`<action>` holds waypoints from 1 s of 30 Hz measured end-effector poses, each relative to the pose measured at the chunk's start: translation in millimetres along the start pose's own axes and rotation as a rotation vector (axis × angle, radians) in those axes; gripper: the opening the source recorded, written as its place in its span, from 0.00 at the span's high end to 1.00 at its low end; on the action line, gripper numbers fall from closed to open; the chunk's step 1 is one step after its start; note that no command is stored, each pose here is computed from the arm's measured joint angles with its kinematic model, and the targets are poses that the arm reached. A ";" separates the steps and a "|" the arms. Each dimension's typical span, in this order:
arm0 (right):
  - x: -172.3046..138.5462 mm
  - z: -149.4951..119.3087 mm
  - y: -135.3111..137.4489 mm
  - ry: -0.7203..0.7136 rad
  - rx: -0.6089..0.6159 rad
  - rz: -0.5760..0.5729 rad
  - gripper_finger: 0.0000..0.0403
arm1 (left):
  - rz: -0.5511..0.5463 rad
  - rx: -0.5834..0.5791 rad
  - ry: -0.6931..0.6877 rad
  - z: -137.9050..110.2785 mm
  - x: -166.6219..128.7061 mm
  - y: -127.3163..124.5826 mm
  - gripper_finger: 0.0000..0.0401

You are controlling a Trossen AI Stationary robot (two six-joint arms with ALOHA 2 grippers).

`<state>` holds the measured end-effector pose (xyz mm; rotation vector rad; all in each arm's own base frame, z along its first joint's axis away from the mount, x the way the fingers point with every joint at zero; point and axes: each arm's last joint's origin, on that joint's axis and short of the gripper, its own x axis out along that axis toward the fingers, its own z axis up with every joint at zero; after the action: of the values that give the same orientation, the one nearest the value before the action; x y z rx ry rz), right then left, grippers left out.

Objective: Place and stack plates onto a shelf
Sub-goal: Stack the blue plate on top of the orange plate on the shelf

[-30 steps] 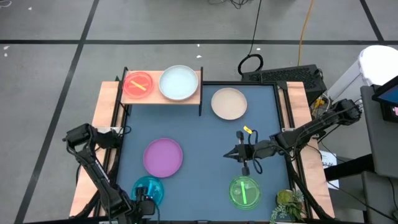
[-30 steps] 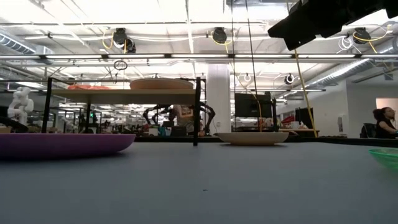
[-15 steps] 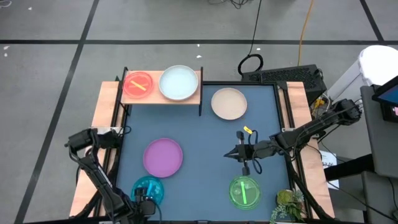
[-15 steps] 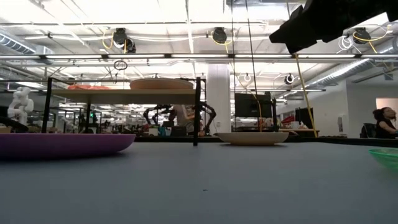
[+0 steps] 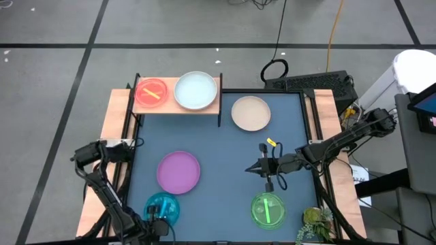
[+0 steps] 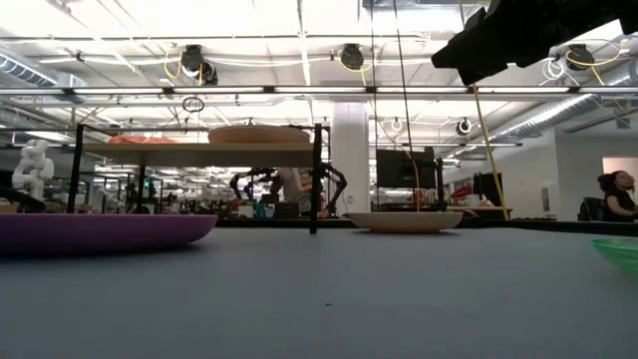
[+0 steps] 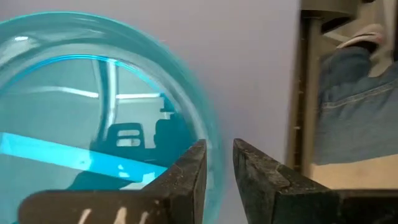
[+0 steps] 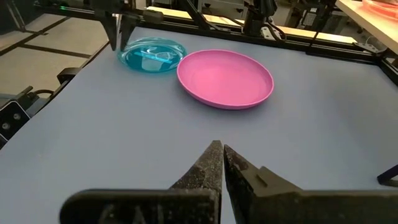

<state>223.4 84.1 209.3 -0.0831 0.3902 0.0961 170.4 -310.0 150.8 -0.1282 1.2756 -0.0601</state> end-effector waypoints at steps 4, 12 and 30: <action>0.0 0.0 0.0 0.000 0.000 0.000 1.00 | -0.015 -0.025 0.004 -3.0 -0.8 -2.6 0.80; 0.0 0.0 0.0 0.000 0.002 0.000 1.00 | 0.035 -0.065 0.054 -8.0 -1.3 2.2 0.80; 0.0 0.0 0.0 0.000 0.004 0.000 1.00 | 0.157 -0.024 0.101 -16.2 -1.9 12.2 0.80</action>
<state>223.4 84.1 209.3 -0.0794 0.3903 0.0954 154.0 -298.7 146.4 -0.0455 1.3841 0.0841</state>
